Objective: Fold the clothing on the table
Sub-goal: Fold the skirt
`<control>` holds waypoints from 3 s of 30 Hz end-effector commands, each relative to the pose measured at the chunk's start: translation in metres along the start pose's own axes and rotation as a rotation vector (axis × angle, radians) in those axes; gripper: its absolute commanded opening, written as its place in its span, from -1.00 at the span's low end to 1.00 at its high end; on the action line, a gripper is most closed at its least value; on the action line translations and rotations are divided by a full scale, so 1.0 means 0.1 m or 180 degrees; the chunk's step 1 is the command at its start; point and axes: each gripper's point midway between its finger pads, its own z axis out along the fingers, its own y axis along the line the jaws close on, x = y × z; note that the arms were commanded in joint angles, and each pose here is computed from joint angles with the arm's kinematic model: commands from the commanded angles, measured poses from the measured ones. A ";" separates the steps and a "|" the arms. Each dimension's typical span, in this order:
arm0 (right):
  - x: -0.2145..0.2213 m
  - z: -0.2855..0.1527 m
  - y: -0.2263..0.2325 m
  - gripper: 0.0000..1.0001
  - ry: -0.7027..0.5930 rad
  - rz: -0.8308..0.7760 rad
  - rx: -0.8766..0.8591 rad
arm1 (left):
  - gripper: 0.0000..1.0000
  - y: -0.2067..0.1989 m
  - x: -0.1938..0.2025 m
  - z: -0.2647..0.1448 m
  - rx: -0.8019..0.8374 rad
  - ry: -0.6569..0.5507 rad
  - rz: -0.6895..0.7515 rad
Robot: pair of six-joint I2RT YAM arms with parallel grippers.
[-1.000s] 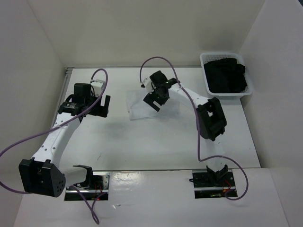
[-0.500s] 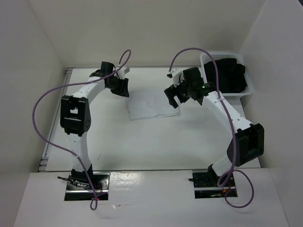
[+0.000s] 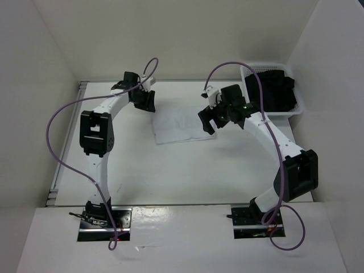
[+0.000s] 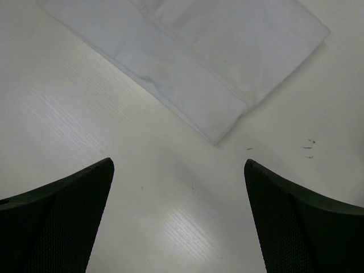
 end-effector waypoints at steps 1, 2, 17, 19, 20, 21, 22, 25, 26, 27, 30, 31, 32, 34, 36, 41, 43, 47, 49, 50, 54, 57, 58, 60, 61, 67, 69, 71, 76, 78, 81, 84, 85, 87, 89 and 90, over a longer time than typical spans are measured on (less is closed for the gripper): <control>-0.21 -0.15 0.01 0.99 -0.0279 -0.0040 0.0003 | 0.12 0.14 -0.08 0.12 -0.0082 -0.0044 -0.0053; -0.23 -0.18 0.01 0.99 -0.0305 -0.0047 0.0011 | 0.12 0.16 -0.14 0.13 -0.0086 -0.0070 -0.0012; -0.22 -0.18 0.03 0.99 -0.0341 -0.0056 -0.0009 | -0.30 0.04 0.33 0.41 0.0300 0.0362 0.0067; -0.21 -0.18 0.01 0.99 -0.0333 -0.0055 0.0019 | -0.56 -0.03 0.32 0.34 0.0362 0.0323 0.0075; -0.21 -0.18 0.01 0.99 -0.0333 -0.0055 0.0019 | -0.65 -0.04 0.43 0.35 0.0372 0.0377 0.0047; -0.21 -0.18 -0.01 0.99 -0.0322 -0.0053 0.0056 | -0.73 -0.08 0.47 0.32 0.0414 0.0395 0.0031; -0.20 -0.18 -0.03 0.99 -0.0310 -0.0051 0.0098 | -0.83 -0.13 0.42 0.25 0.0444 0.0340 0.0052; -0.15 -0.10 -0.11 0.99 -0.0225 -0.0003 0.0209 | -0.97 -0.22 0.51 0.10 0.0433 0.0318 -0.0053; -0.16 -0.09 -0.14 0.99 -0.0212 0.0082 0.0262 | -1.00 -0.22 0.55 0.05 0.0411 0.0311 -0.0155; -0.08 -0.01 -0.20 0.99 -0.0102 0.0105 0.0342 | -1.00 -0.27 0.64 -0.04 0.0414 0.0332 -0.0167; 0.08 0.13 -0.30 0.99 0.0132 0.0269 0.0438 | -1.00 -0.28 0.70 -0.23 0.0310 0.0309 -0.0246; 0.13 0.16 -0.37 0.99 0.0192 0.0301 0.0506 | -1.00 -0.31 0.84 -0.24 0.0319 0.0393 -0.0336; 0.17 0.20 -0.37 0.99 0.0234 0.0309 0.0496 | -1.00 -0.32 0.84 -0.30 0.0266 0.0382 -0.0357; 0.27 0.29 -0.50 0.99 0.0310 0.0424 0.0542 | -1.00 -0.32 0.91 -0.35 0.0285 0.0399 -0.0441; 0.33 0.36 -0.63 0.99 0.0308 0.0515 0.0546 | -1.00 -0.30 1.01 -0.38 0.0274 0.0444 -0.0497; 0.38 0.62 -0.85 0.99 0.0251 0.0756 0.0151 | -1.00 -0.28 1.09 -0.37 0.0292 0.0467 -0.0542; 0.42 0.72 -0.97 0.99 0.0247 0.0842 0.0051 | -1.00 -0.29 1.06 -0.39 0.0289 0.0442 -0.0529; 0.45 0.94 -0.93 0.94 0.0228 0.0940 -0.0329 | -1.00 -0.31 1.09 -0.39 0.0321 0.0462 -0.0545; 0.44 1.00 -0.94 0.94 0.0210 0.0958 -0.0443 | -1.00 -0.32 1.09 -0.42 0.0324 0.0464 -0.0518; 0.51 1.09 -0.88 0.94 0.0249 0.1013 -0.0590 | -1.00 -0.32 1.13 -0.41 0.0328 0.0490 -0.0531; 0.48 1.24 -0.78 0.89 0.0234 0.1106 -0.0926 | -1.00 -0.33 1.17 -0.41 0.0332 0.0520 -0.0548; 0.51 1.32 -0.71 0.89 0.0262 0.1126 -0.1039 | -1.00 -0.36 1.20 -0.43 0.0367 0.0542 -0.0537; 0.50 1.34 -0.67 0.89 0.0268 0.1105 -0.1058 | -1.00 -0.36 1.20 -0.43 0.0367 0.0542 -0.0537; 0.50 1.36 -0.66 0.89 0.0269 0.1141 -0.1087 | -1.00 -0.36 1.18 -0.46 0.0364 0.0517 -0.0523; 0.47 1.36 -0.66 0.89 0.0230 0.1130 -0.1114 | -1.00 -0.37 1.15 -0.48 0.0359 0.0487 -0.0507; 0.51 1.48 -0.50 0.83 0.0298 0.1147 -0.1259 | -1.00 -0.39 1.18 -0.51 0.0364 0.0516 -0.0523; 0.53 1.52 -0.45 0.75 0.0333 0.1143 -0.1288 | -1.00 -0.39 1.18 -0.51 0.0364 0.0517 -0.0523; 0.52 1.53 -0.41 0.68 0.0340 0.1122 -0.1307 | -1.00 -0.40 1.15 -0.53 0.0360 0.0491 -0.0509; 0.57 1.59 -0.33 0.32 0.0380 0.1142 -0.1399 | -1.00 -0.42 1.17 -0.54 0.0395 0.0509 -0.0497; 0.58 1.59 -0.34 0.15 0.0393 0.1138 -0.1368 | -1.00 -0.42 1.17 -0.54 0.0395 0.0509 -0.0497; 0.62 1.62 -0.35 -0.16 0.0429 0.1150 -0.1349 | -1.00 -0.43 1.19 -0.52 0.0427 0.0528 -0.0513; 0.62 1.62 -0.35 -0.42 0.0429 0.1150 -0.1349 | -1.00 -0.42 1.22 -0.50 0.0431 0.0553 -0.0528; 0.63 1.63 -0.36 -0.51 0.0441 0.1146 -0.1323 | -1.00 -0.42 1.22 -0.50 0.0431 0.0554 -0.0528; 0.64 1.63 -0.37 -0.73 0.0453 0.1142 -0.1296 | -1.00 -0.41 1.25 -0.47 0.0436 0.0583 -0.0544; 0.56 1.57 -0.42 -0.97 0.0429 0.1155 -0.1187 | -1.00 -0.41 1.25 -0.47 0.0436 0.0583 -0.0544; 0.52 1.57 -0.42 -1.00 0.0408 0.1125 -0.1137 | -1.00 -0.41 1.28 -0.44 0.0440 0.0612 -0.0561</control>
